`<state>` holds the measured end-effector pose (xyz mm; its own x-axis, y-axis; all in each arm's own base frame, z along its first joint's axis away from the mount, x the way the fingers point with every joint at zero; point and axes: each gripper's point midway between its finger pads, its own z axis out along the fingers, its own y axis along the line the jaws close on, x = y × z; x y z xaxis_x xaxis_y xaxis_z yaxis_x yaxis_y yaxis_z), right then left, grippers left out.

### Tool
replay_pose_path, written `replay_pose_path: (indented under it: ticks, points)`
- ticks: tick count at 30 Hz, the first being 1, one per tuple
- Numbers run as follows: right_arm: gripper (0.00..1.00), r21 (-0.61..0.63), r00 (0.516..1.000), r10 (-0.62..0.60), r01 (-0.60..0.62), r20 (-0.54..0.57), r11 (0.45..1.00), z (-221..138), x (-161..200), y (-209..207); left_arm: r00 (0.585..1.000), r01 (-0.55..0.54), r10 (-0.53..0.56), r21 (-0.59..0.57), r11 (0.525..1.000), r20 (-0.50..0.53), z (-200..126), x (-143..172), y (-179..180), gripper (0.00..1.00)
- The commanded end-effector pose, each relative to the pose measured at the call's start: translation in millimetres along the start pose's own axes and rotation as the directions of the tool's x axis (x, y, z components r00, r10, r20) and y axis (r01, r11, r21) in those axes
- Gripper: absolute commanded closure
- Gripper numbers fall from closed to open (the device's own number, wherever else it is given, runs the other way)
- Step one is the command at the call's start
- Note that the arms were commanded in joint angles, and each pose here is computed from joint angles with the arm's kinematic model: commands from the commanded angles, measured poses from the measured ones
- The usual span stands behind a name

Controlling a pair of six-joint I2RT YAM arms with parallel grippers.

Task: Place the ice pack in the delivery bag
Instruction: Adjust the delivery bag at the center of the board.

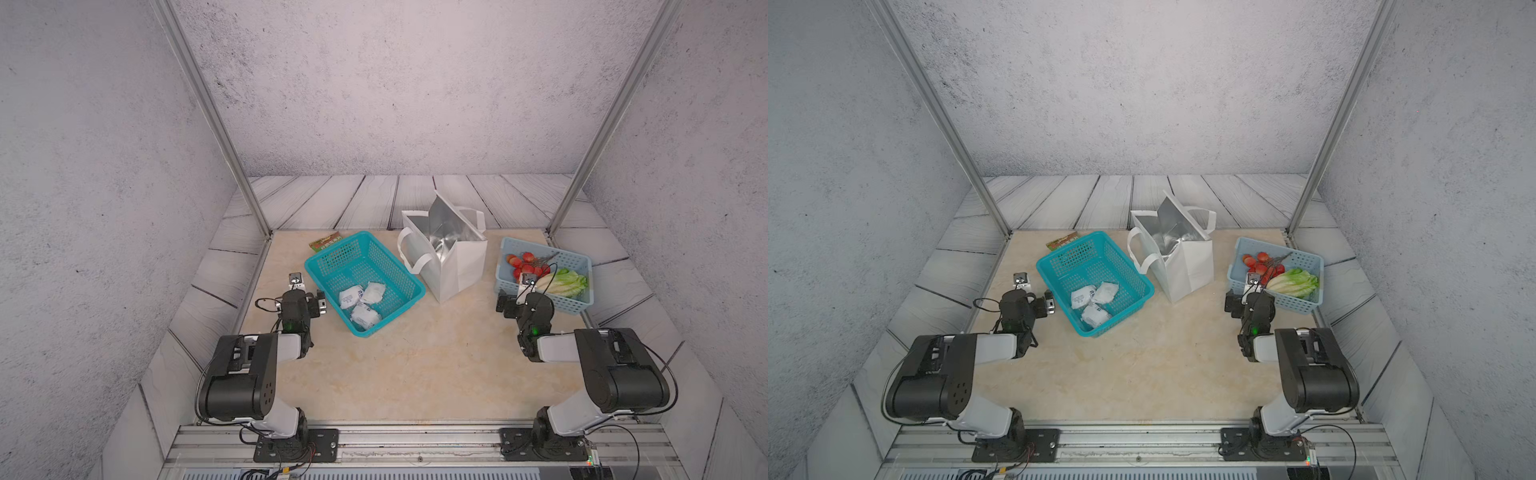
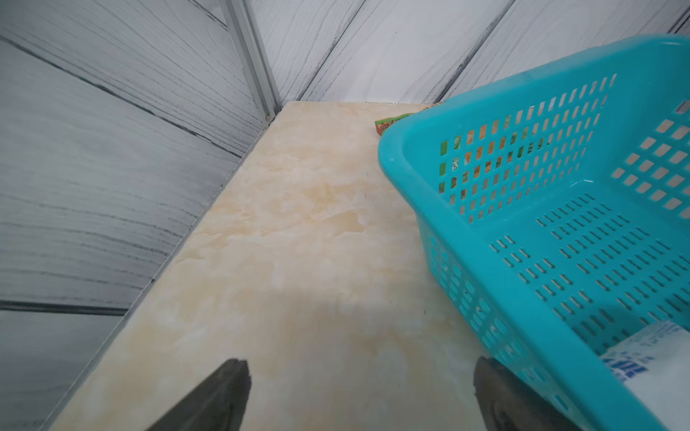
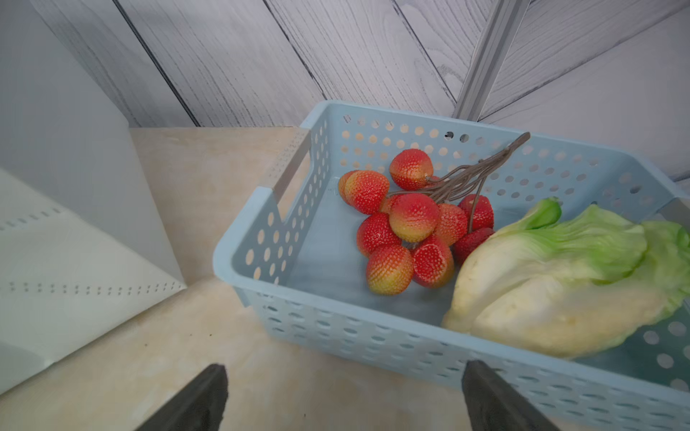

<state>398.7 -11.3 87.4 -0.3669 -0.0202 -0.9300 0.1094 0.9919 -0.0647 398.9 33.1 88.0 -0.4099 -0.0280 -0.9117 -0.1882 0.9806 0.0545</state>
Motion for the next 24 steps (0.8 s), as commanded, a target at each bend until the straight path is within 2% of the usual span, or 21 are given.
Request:
replay_pose_path:
  ticks: [1,21,24]
  points:
    - [0.01,-0.010,1.000,-0.007,0.008,0.012,1.000,3,-6,3,1.000,-0.007,0.007,0.003,1.000,0.026,0,-11,-1,0.00]
    - [0.01,-0.015,1.000,-0.004,0.004,0.007,1.000,3,-5,3,1.000,-0.005,0.005,0.003,1.000,0.029,-1,-12,-1,0.00]
    - [0.01,0.051,1.000,0.015,-0.015,0.008,0.999,-6,-13,-10,0.999,-0.005,0.005,-0.006,1.000,0.038,-4,-25,1,0.00]
